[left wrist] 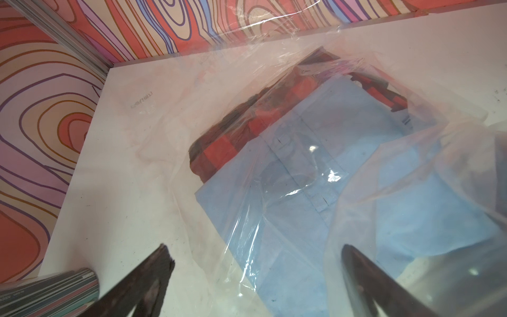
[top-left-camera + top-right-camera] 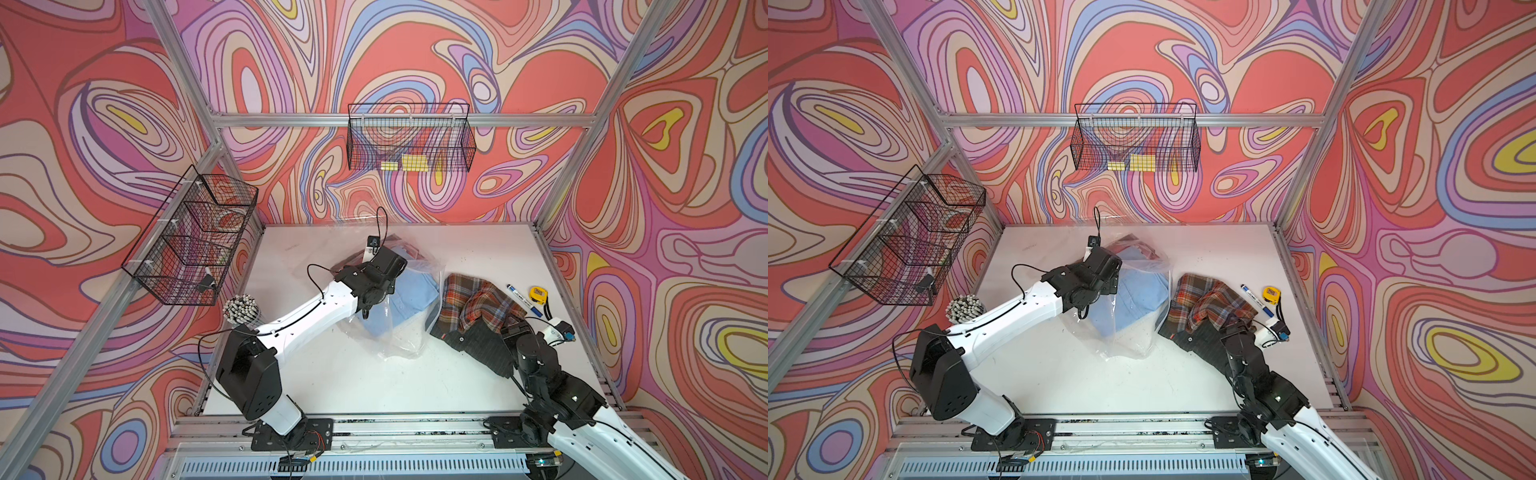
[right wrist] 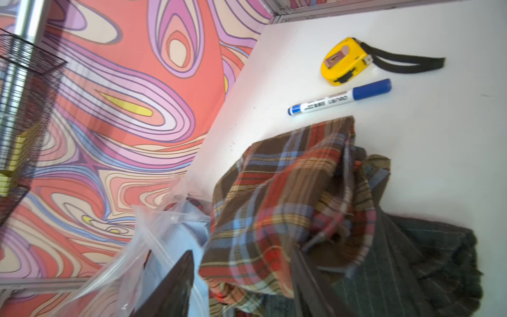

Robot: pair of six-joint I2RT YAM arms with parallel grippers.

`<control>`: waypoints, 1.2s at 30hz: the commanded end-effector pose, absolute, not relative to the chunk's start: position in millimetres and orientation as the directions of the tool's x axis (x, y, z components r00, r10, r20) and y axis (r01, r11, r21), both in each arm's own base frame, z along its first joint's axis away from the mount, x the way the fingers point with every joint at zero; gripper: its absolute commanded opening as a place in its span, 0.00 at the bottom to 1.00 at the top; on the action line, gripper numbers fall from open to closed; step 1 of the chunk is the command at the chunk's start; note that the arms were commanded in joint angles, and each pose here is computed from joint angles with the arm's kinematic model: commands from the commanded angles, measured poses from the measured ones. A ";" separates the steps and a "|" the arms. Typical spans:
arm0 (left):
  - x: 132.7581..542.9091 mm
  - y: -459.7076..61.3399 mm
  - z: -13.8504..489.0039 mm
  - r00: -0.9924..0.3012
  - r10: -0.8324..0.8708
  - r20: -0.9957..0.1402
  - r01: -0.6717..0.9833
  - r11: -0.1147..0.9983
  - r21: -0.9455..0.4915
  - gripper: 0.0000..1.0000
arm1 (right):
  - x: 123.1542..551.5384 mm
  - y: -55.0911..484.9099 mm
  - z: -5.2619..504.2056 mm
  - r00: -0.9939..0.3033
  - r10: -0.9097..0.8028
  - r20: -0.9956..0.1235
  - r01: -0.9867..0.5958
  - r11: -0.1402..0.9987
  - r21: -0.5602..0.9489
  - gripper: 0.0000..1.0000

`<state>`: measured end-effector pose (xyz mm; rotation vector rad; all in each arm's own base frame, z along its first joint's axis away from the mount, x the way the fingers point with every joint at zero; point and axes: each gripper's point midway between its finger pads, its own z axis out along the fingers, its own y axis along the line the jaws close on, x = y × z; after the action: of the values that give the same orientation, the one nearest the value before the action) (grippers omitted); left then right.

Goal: Take the shirt out of the vacuum bag
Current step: Place the shirt at the center of the board.

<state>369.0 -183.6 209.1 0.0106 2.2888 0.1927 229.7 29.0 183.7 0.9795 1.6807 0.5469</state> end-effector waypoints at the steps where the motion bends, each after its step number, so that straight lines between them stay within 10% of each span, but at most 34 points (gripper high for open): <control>1: 369.0 -171.8 221.3 -0.646 0.069 -0.760 -0.076 0.985 0.154 0.99 | 236.4 50.3 195.3 -0.204 0.783 -0.588 0.276 0.622 0.733 0.63; 7: 369.8 -170.7 217.6 -0.653 0.062 -0.755 -0.083 0.985 0.152 0.99 | 274.5 105.7 201.3 -0.334 0.771 -0.542 0.206 0.621 0.756 0.65; 21: 370.8 -165.1 213.0 -0.646 0.064 -0.761 -0.097 0.981 0.166 0.99 | 351.2 97.2 228.4 -0.193 0.740 -0.645 0.120 0.670 0.732 0.70; 36: 372.0 -164.9 214.1 -0.651 0.045 -0.758 -0.100 0.984 0.145 0.99 | 337.5 99.0 28.2 -0.352 0.854 -0.382 0.337 0.497 0.800 0.67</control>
<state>372.8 -169.7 205.2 -0.0175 2.2887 0.2275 354.4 92.2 62.2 0.9109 1.8350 0.7231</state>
